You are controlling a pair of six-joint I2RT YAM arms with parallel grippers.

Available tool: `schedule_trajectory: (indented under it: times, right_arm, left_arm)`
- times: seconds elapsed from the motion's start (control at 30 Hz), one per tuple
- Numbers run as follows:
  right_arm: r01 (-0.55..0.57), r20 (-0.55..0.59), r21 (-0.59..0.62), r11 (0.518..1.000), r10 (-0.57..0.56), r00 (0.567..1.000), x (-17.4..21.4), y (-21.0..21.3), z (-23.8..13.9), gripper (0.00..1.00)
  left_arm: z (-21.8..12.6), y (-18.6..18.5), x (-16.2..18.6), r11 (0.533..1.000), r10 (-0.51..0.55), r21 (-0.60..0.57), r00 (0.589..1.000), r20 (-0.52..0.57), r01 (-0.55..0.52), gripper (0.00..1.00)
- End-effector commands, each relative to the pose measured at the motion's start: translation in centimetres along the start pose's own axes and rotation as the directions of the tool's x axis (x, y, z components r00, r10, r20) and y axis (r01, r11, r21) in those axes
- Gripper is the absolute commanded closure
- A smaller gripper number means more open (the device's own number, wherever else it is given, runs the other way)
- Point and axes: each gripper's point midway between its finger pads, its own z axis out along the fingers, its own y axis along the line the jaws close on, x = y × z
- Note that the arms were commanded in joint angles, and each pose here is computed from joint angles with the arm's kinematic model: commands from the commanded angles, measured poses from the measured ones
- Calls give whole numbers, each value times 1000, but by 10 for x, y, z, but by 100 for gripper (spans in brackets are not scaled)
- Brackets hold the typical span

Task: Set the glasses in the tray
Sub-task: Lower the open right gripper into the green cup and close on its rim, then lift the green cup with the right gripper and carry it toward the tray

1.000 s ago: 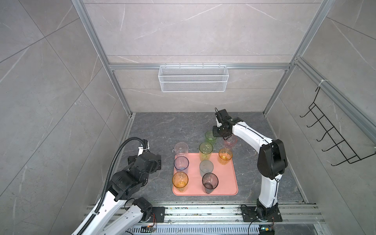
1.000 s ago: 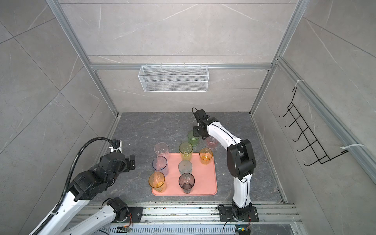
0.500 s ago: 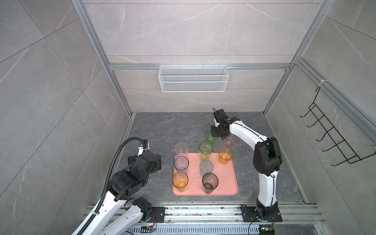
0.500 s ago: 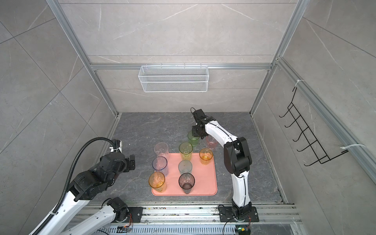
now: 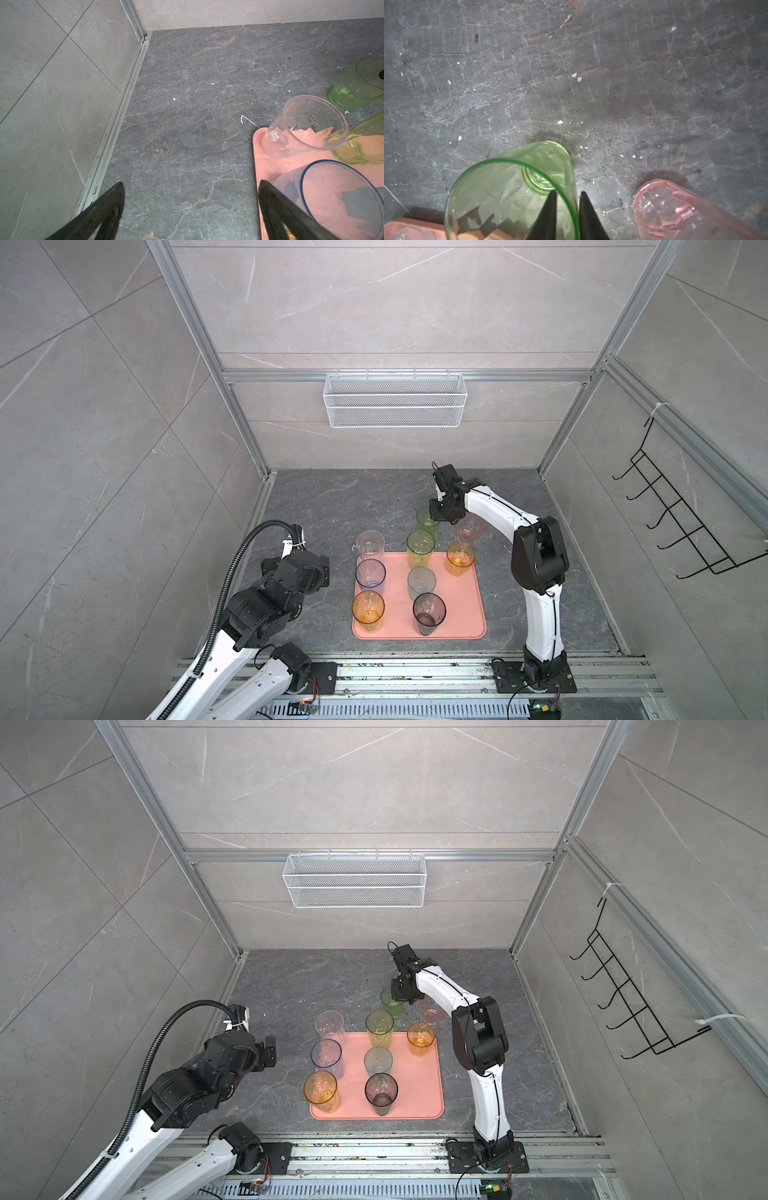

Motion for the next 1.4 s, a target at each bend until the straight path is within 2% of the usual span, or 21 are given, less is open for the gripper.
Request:
schedule_trajectory:
  times: [0.0, 0.53, 0.73, 1.37]
  right_arm:
    - [-11, -21, -1, 1000, 11, 1000, 1, 1, 4, 83]
    - [3, -18, -8, 1000, -3, 1000, 0, 3, -2, 100]
    - [9, 7, -11, 1000, -9, 1000, -5, 3, -17, 100]
    - [42, 162, 53, 998, -50, 986, -16, -14, -127, 100]
  left_arm:
    - [1, -2, -4, 1000, -12, 3, 1000, 12, 12, 0]
    - [1, -2, -3, 1000, -15, 5, 1000, 12, 14, 0]
    - [1, -2, -2, 1000, -13, 5, 1000, 8, 13, 0]
    - [0, -2, -2, 1000, -17, 7, 1000, 10, 17, 0]
